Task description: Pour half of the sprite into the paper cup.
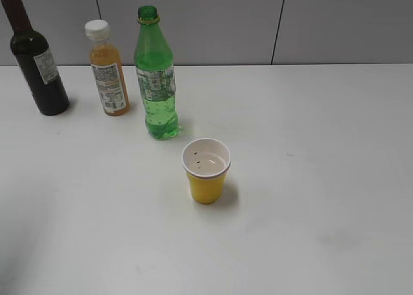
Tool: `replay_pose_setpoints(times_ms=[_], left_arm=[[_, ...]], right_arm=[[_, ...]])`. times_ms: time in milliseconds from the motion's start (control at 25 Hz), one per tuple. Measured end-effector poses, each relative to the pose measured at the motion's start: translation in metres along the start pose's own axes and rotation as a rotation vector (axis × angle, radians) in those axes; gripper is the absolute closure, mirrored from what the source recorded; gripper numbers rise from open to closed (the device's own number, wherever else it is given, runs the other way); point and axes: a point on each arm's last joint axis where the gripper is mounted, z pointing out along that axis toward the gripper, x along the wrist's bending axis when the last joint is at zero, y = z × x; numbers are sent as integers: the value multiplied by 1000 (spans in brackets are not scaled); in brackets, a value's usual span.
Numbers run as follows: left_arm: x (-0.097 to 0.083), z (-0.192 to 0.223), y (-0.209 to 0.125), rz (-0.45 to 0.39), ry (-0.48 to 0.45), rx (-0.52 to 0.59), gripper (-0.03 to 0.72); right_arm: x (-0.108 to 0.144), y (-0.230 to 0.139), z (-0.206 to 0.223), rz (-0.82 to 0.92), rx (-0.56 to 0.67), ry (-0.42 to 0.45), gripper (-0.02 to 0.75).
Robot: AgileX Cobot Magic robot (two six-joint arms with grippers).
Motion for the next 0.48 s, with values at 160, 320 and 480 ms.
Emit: replay_pose_setpoints(times_ms=[160,320,480], left_arm=[[-4,-22,-25,5,4,-47,91],[-7,-34,-57,7,6,-71,96],[-11,-43,-89,6,6,-86,96]], right_arm=[[0,0,0,0,0,0,146],[0,0,0,0,0,0,146],[0,0,0,0,0,0,146]])
